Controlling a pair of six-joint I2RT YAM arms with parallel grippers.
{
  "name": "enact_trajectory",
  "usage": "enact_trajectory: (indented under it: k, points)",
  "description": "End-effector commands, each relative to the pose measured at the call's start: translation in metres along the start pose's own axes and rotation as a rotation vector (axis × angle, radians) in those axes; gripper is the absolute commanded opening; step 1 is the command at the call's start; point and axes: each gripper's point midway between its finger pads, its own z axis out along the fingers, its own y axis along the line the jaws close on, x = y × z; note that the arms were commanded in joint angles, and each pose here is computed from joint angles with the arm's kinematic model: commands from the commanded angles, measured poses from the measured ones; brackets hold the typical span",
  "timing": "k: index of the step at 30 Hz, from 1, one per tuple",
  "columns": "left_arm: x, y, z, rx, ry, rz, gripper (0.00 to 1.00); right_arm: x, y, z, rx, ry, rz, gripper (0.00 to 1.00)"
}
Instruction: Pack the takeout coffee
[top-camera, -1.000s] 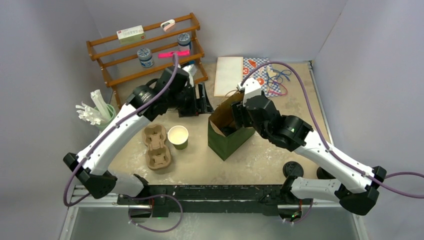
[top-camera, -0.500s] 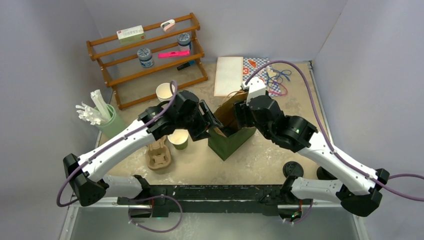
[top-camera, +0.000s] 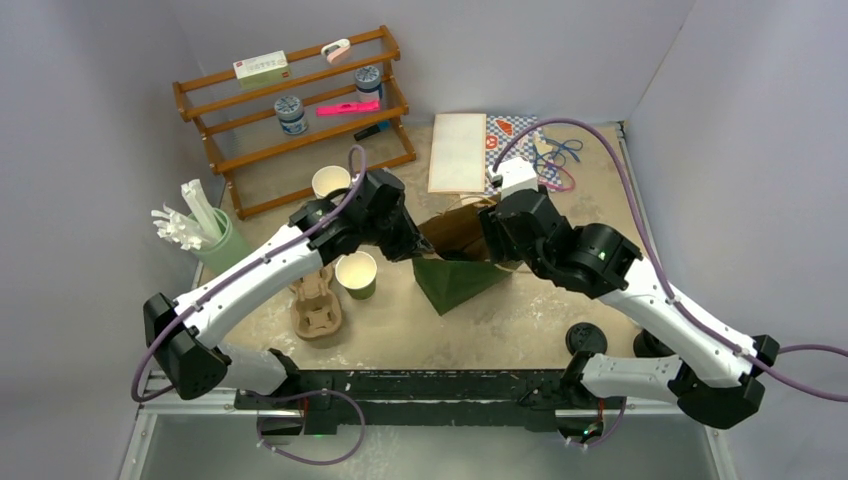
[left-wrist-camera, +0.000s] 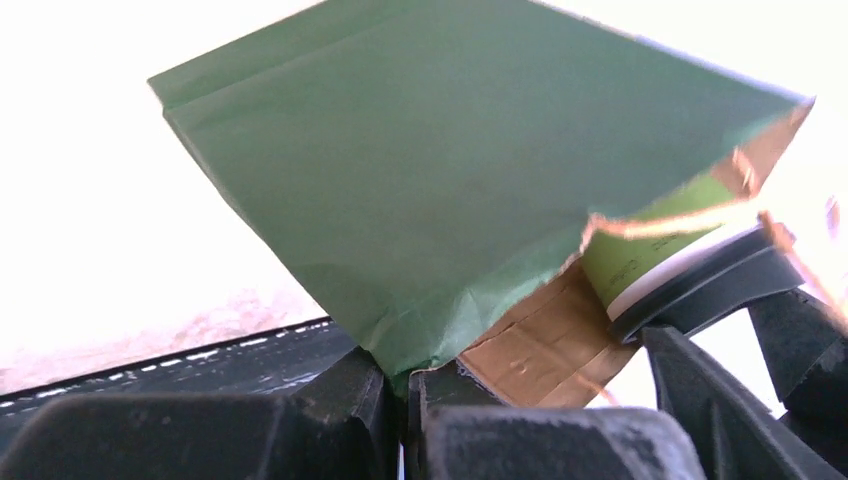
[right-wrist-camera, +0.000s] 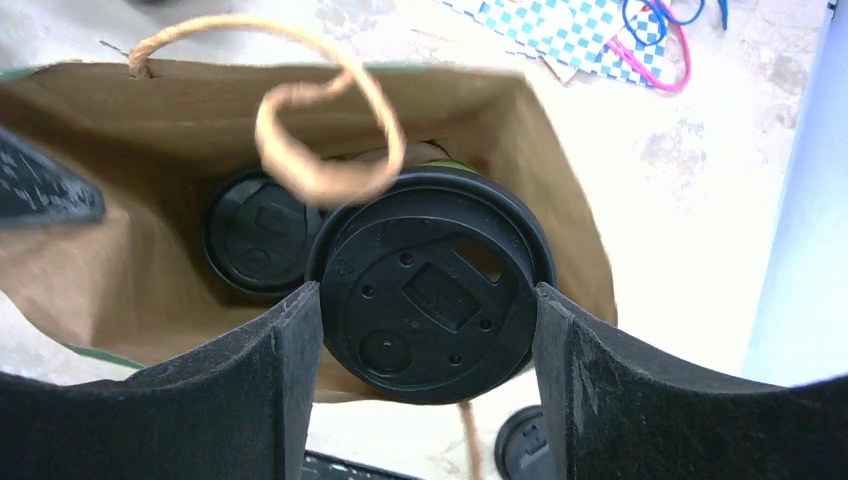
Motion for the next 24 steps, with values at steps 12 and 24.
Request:
enact_trajectory:
  k: [12,24]
  points:
    - [-0.046,-0.066,0.005,0.279,0.257,0.568,0.0,-0.005,0.078,-0.033,-0.41,0.172,0.115,0.02]
    - [-0.072,-0.118,0.015,0.347,0.252,0.65,0.4,-0.021,0.081,-0.024,-0.351,0.161,0.149,0.03]
